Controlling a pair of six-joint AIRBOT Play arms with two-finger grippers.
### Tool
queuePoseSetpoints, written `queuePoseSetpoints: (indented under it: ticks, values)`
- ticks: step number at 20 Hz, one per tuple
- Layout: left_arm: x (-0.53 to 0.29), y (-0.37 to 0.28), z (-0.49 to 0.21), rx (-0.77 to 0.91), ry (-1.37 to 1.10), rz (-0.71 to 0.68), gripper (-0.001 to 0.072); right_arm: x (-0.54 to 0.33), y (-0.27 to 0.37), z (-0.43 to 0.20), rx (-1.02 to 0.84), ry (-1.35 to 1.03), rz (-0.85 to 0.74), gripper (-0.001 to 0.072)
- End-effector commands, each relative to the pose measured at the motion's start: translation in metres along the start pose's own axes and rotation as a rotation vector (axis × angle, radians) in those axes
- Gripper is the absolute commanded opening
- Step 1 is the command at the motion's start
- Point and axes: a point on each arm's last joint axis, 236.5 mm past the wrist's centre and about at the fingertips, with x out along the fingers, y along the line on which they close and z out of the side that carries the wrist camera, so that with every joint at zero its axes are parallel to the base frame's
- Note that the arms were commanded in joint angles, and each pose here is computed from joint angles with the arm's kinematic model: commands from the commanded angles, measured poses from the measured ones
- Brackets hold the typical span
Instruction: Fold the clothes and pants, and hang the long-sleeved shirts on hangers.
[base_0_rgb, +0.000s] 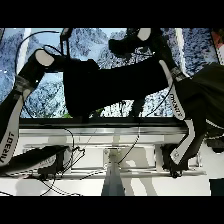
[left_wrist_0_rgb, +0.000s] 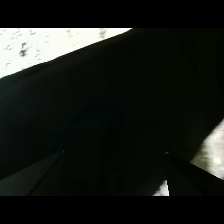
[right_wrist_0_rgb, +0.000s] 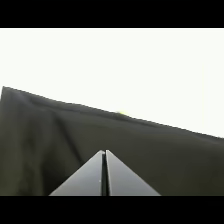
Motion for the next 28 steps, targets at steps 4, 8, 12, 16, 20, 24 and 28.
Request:
queuePoseSetpoints:
  ticks: [4,8,12,16,20,24,28]
  values:
    - [-0.075,0.180,-0.054,-0.138,0.180,0.398,0.0698,-0.008,-0.016,-0.009,-0.030,0.054,-0.017,0.0017]
    - [-0.092,0.217,-0.127,-0.389,0.137,0.281,0.0699,-0.007,-0.012,-0.010,-0.045,0.055,-0.013,0.0017]
    - [-0.056,0.212,-0.159,-0.569,0.050,0.149,0.0651,-0.004,-0.004,-0.005,-0.067,0.028,-0.001,0.0017]
    - [-0.012,0.192,-0.169,-0.577,0.096,0.089,0.0482,0.001,0.005,-0.009,-0.096,0.031,-0.003,0.0017]
    - [0.023,0.178,-0.166,-0.543,0.102,0.097,0.0350,0.002,0.009,-0.009,-0.102,0.026,-0.002,0.0017]
    - [0.001,0.175,-0.133,-0.411,0.098,0.088,0.0009,0.003,0.005,-0.008,-0.108,0.025,-0.014,0.0018]
    - [-0.081,0.161,-0.079,-0.300,0.126,0.142,0.0008,0.021,-0.006,-0.021,-0.080,0.047,-0.024,0.0018]
